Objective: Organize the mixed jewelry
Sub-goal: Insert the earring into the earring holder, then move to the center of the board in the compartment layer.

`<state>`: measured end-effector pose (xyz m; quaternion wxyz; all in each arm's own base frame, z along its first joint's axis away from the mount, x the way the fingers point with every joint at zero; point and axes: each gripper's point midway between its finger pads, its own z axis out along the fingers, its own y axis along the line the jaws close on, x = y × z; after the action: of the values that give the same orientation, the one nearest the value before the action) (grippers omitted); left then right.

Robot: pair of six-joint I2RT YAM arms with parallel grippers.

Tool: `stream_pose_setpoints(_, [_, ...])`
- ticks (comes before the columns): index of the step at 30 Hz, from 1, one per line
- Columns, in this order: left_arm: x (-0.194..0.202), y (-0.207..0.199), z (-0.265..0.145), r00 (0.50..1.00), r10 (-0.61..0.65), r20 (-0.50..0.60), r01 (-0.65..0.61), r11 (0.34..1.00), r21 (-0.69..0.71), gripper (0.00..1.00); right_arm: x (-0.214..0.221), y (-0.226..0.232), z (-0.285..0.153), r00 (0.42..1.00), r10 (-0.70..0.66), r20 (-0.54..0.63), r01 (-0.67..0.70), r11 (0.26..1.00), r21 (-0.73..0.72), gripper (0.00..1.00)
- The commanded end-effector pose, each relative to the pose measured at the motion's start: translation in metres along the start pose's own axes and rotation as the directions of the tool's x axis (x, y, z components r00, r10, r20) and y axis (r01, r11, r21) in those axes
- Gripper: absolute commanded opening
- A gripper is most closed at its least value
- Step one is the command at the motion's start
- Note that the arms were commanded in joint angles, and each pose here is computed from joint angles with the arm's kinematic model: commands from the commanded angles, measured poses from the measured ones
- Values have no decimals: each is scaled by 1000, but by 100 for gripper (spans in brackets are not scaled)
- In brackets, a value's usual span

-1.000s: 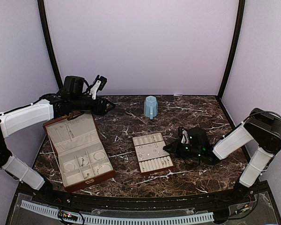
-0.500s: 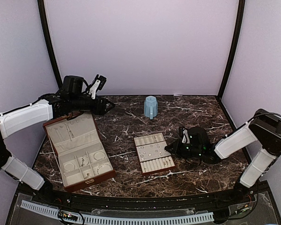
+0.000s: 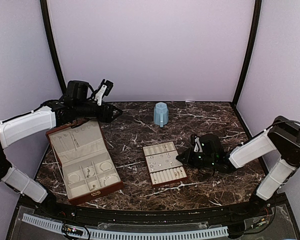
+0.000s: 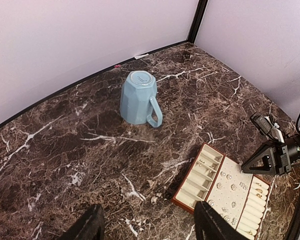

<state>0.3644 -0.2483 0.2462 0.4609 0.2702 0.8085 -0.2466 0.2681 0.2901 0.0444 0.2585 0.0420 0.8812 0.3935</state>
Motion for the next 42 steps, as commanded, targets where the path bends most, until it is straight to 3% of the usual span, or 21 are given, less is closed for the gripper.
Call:
stream_pose_setpoints(1, [-7,-1,-9,999,6,34,-6,1000,-3,64,-10,13,-4,999,-38,23,39,999,-7,10])
stream_pose_setpoints(16, [-8,-1,-10,999,7,36,-7,1000,-5,64,-26,17,-12,987,-158,19,155,983,96,13])
stream_pose_setpoints(25, [-8,0,-10,999,6,38,-6,1000,-11,64,-14,26,-2,957,-273,-95,285,947,146,6])
stream_pose_setpoints(42, [-10,0,-13,999,9,48,-9,1000,-16,64,-1,10,6,959,-246,-138,271,941,203,2])
